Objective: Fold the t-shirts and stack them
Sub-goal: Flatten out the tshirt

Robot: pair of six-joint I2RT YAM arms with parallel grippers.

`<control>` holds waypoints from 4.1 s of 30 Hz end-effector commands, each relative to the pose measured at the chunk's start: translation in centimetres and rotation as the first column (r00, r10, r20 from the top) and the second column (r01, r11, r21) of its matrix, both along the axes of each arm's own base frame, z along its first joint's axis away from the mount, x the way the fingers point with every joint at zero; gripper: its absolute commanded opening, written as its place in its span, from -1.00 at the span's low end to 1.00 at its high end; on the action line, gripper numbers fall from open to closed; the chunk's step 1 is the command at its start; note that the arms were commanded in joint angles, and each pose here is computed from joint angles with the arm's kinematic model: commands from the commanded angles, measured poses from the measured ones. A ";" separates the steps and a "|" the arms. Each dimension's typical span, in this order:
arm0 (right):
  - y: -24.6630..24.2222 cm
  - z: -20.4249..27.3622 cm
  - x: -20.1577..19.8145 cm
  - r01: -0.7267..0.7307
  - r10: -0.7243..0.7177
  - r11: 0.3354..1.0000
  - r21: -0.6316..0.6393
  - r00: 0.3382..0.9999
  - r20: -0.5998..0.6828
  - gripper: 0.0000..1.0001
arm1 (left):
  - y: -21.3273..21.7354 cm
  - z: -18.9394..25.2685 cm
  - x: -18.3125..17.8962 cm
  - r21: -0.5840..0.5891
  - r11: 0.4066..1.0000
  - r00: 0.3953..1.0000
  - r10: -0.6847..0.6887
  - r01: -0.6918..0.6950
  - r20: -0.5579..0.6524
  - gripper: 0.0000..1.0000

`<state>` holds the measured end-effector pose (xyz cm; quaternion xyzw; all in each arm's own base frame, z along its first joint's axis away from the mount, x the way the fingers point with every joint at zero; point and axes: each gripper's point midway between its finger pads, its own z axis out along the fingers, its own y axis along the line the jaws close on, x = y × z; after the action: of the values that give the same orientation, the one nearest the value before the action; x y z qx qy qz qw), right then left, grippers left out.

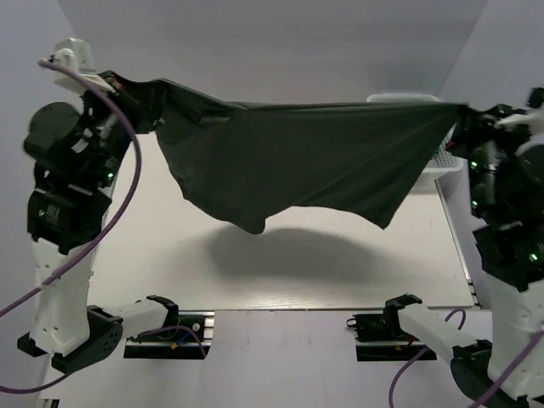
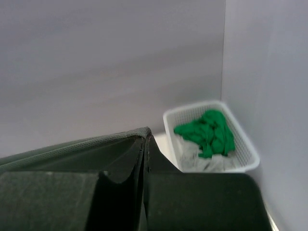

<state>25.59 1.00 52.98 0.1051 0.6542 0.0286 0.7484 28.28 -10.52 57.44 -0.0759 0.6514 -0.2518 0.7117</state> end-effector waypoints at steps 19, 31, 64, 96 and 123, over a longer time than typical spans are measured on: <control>0.8 6.8 -8.4 -0.187 0.178 0.982 0.004 0.942 0.285 -1.00 | 2.5 9.1 -8.0 0.018 0.999 0.947 -0.038 0.034 0.319 -1.00; 6.0 -22.8 13.7 -0.056 0.071 0.997 0.046 0.879 -0.471 -1.00 | 1.9 -23.0 18.7 0.340 0.892 0.830 0.418 -0.298 -0.369 -1.00; 19.7 -42.4 12.9 -0.461 0.512 0.823 0.332 0.348 -0.785 0.81 | 4.8 -46.4 12.6 0.367 0.901 0.420 0.432 -0.231 -0.798 1.00; 13.6 -49.2 32.8 -0.098 0.198 0.980 0.172 0.489 -0.850 0.81 | -1.3 -52.7 32.9 0.360 0.933 0.569 0.303 -0.013 -0.765 1.00; 11.6 -38.1 9.8 -0.214 0.340 0.940 0.266 0.502 -0.795 0.81 | -1.6 -45.1 -2.1 -0.035 0.994 0.360 -0.070 0.103 -0.930 1.00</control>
<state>37.80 13.06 14.81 0.0320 0.9319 0.1275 0.3380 29.27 -10.21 12.26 -0.1605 0.9516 -0.1281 0.2285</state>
